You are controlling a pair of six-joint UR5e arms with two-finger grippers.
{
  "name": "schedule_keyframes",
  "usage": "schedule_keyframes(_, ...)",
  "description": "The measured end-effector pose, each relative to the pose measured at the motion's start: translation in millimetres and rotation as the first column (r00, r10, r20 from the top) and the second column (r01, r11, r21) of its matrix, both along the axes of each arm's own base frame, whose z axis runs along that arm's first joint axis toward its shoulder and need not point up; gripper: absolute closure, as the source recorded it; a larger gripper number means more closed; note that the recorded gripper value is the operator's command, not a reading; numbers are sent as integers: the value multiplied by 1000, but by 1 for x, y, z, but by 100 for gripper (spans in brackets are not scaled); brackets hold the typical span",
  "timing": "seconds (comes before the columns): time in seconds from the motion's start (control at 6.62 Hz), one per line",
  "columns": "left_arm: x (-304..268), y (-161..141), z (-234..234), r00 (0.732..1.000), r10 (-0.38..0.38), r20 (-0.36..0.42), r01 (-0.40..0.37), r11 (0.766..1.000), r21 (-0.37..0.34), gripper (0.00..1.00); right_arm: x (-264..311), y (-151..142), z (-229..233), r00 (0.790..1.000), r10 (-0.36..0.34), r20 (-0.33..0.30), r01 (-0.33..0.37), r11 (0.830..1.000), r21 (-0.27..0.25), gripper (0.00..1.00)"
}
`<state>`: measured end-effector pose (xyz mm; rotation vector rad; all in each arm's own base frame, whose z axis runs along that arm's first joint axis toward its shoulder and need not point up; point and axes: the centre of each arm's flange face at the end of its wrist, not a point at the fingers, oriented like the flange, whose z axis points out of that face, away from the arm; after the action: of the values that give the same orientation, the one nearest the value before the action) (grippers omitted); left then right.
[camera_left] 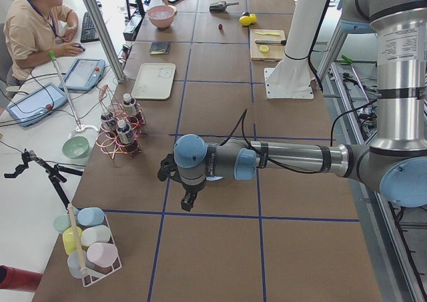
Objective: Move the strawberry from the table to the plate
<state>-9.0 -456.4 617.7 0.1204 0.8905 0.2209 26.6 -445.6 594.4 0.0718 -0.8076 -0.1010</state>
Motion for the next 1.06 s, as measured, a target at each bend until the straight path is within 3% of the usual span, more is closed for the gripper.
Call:
schedule_keyframes(0.45, 92, 0, -6, 999, -40, -25, 38, 994, -100, 0, 0, 0, 0, 1000, 2, 0, -2, 1000, -3, 0)
schedule_keyframes(1.06, 155, 13, 36, 999, -30, -30, 27, 994, -104, 0, -5, -1, 0, 1000, -15, -3, 15, 1000, 6, 0)
